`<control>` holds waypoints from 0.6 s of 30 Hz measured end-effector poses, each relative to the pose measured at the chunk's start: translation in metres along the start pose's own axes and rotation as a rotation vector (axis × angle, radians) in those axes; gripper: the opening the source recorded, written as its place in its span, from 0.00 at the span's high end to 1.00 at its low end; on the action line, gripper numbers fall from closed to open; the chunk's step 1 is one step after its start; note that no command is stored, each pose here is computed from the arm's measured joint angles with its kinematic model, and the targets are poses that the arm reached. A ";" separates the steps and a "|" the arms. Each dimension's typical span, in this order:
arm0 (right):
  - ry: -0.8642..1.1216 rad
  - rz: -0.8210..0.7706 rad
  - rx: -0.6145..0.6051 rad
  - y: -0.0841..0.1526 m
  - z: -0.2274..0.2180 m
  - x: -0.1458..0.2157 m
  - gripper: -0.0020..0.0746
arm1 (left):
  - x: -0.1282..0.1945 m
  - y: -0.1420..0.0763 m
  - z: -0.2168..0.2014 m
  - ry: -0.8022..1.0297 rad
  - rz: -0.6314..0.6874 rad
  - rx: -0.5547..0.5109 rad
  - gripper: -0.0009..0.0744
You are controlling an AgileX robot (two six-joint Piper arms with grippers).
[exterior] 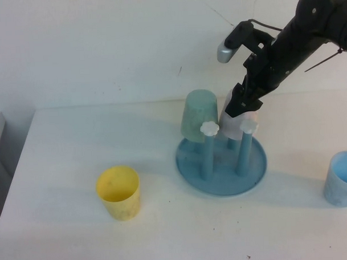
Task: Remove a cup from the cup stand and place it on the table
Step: Pick up the cup from the rack, then hand over the cup
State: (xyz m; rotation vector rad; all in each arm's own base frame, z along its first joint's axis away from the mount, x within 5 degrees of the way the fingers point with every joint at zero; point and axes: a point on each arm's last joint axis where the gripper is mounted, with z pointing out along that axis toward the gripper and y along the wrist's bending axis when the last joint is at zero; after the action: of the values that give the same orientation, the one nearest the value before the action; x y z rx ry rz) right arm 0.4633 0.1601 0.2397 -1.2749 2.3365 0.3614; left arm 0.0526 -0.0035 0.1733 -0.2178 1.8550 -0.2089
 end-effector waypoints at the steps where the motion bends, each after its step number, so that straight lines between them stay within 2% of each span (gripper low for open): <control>1: 0.005 -0.003 -0.004 0.000 -0.001 0.000 0.24 | 0.000 0.000 0.000 0.000 0.000 0.000 0.99; 6: 0.056 -0.009 -0.005 0.003 -0.021 -0.005 0.24 | 0.000 0.000 0.000 0.000 0.000 0.000 0.99; 11: 0.011 0.015 0.091 0.008 -0.083 -0.021 0.24 | 0.000 0.000 0.000 0.000 0.000 0.000 0.99; 18: -0.142 0.087 0.198 0.034 -0.173 -0.032 0.24 | 0.000 0.000 0.000 0.000 0.000 0.000 0.99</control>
State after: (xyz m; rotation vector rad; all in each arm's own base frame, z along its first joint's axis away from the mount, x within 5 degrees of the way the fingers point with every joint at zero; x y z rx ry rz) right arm 0.4043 0.1269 0.4057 -1.0230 2.2491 0.2336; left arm 0.0526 -0.0035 0.1733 -0.2178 1.8550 -0.2089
